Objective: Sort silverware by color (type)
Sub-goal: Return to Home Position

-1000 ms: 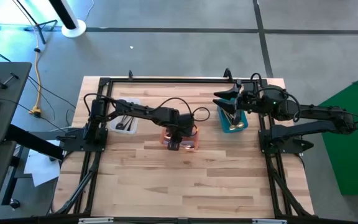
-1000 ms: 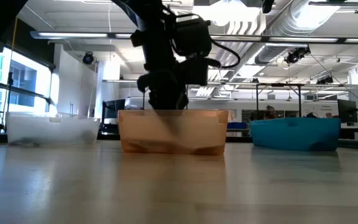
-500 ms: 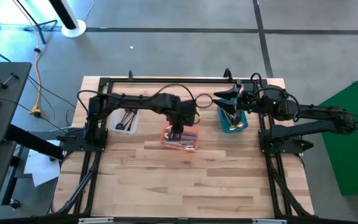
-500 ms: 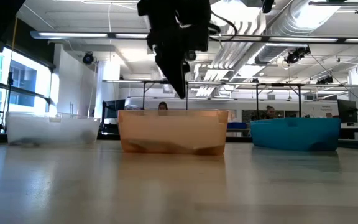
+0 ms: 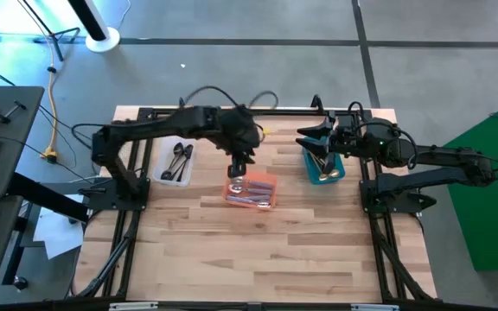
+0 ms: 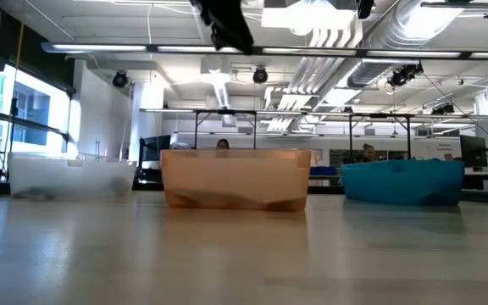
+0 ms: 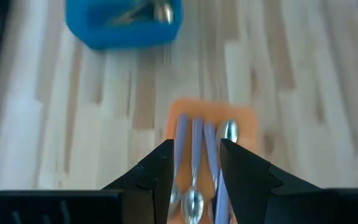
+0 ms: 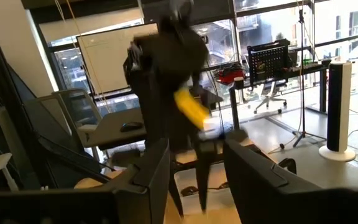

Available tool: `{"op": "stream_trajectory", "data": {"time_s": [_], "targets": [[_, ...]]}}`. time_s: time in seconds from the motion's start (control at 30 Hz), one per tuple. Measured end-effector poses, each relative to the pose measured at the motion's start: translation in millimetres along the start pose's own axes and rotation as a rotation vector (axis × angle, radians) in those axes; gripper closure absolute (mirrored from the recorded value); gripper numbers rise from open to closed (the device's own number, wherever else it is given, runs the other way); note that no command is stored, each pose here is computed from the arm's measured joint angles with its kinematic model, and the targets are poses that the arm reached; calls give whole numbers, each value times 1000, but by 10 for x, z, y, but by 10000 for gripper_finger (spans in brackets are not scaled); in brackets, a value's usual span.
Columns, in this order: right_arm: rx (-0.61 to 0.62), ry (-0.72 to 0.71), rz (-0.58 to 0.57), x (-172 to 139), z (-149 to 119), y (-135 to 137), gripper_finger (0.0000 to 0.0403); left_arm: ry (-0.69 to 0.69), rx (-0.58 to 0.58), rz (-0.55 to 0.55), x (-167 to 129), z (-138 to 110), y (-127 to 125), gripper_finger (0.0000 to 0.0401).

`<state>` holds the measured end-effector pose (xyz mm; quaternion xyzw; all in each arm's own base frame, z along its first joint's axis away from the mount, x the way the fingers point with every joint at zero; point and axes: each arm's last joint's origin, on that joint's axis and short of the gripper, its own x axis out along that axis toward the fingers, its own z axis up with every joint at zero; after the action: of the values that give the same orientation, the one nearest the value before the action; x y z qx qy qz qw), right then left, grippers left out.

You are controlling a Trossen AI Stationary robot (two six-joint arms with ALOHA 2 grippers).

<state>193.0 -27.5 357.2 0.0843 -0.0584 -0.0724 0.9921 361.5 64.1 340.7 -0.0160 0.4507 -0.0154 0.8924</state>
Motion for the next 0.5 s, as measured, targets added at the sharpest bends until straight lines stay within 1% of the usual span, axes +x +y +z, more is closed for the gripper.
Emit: {"op": "stream_trajectory", "data": {"time_s": [0.13,0.2,0.3,0.4,0.5], "targets": [[0,1,0,0,-1,0,269,-156,6,19,-378,63,-43,282],[0,2,0,0,-1,0,269,-259,5,29,-567,87,-69,282],[0,2,0,1,-2,0,269,-408,2,13,-828,59,-122,282],[0,-5,1,1,4,2,269,-548,-4,-8,-1054,-17,-176,282],[4,-16,10,1,15,11,269,-668,-4,-33,-1243,-147,-232,282]]}}
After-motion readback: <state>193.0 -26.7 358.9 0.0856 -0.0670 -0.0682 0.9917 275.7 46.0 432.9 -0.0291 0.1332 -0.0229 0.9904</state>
